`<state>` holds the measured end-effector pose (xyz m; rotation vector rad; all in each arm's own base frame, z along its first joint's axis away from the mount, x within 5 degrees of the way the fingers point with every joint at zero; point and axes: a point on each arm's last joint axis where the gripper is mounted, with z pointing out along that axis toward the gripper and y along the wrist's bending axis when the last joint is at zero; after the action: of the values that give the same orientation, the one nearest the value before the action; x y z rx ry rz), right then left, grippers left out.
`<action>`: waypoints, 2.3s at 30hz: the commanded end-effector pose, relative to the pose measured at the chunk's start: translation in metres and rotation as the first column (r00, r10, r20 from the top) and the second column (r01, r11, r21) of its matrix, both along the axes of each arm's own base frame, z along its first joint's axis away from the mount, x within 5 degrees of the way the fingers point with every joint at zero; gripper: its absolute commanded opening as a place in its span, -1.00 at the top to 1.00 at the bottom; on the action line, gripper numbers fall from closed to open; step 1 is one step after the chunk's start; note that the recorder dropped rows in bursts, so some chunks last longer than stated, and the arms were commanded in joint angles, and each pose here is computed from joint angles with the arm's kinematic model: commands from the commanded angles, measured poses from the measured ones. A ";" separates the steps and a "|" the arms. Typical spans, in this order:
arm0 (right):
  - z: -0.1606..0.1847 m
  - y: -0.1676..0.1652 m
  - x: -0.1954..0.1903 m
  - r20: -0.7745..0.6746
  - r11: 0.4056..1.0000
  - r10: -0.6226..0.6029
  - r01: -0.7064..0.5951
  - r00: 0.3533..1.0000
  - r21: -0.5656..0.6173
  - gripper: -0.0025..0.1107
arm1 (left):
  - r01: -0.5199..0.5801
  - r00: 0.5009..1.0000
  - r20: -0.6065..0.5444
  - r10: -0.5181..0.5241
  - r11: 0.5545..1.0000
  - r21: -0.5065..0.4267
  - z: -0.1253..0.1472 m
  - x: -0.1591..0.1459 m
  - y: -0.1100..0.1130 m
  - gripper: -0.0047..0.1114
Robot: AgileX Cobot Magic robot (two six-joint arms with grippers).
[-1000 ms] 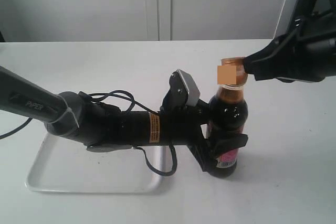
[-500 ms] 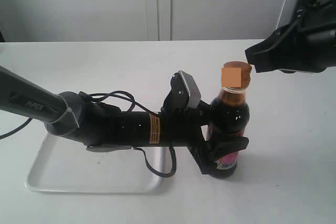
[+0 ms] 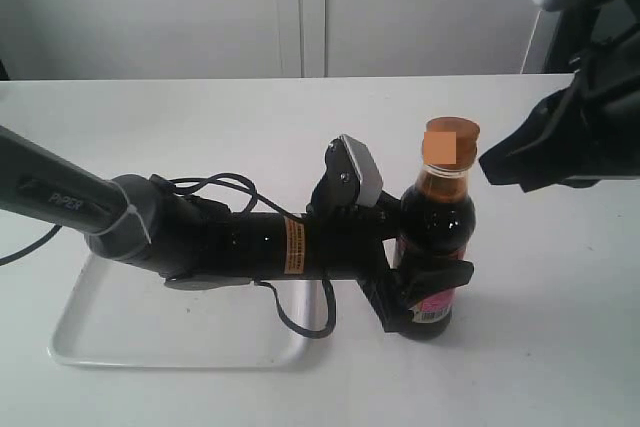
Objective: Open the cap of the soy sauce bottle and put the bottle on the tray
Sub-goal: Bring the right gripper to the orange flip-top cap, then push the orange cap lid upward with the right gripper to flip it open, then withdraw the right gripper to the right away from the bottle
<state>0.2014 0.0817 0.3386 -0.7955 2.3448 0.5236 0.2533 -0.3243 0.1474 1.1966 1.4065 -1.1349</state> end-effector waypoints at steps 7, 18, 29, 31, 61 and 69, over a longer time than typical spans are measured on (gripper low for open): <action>-0.008 0.015 0.014 -0.015 0.999 0.025 -0.024 1.000 0.021 0.96 | 0.027 1.000 0.000 -0.027 1.000 -0.010 0.004 -0.004 -0.002 0.92; 0.010 0.017 0.024 0.077 0.999 -0.003 0.000 0.997 0.041 0.96 | 0.028 1.000 0.012 -0.028 1.000 -0.007 0.003 -0.004 -0.002 0.92; 0.019 0.014 0.036 0.208 0.996 -0.082 0.071 0.975 0.058 0.96 | 0.029 0.999 0.021 -0.029 1.000 0.000 0.003 -0.004 -0.002 0.92; 0.020 0.014 0.038 0.236 0.994 -0.101 0.087 0.967 0.067 0.96 | 0.028 0.999 0.023 -0.028 1.000 0.002 0.003 -0.004 -0.002 0.92; 0.017 -0.030 0.056 0.310 0.830 -0.092 0.244 0.946 -0.501 0.96 | 0.066 0.991 0.112 -0.067 0.998 0.010 0.003 -0.006 -0.002 0.92; -0.011 -0.045 0.052 0.007 0.804 -0.211 0.178 0.978 -0.568 0.96 | 0.073 0.991 0.112 -0.072 0.997 -0.002 0.004 -0.007 -0.003 0.92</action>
<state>0.2542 0.0416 0.3353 -0.8246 2.4981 -0.3209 0.2505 -0.3252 0.1475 1.2845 1.3160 -1.0841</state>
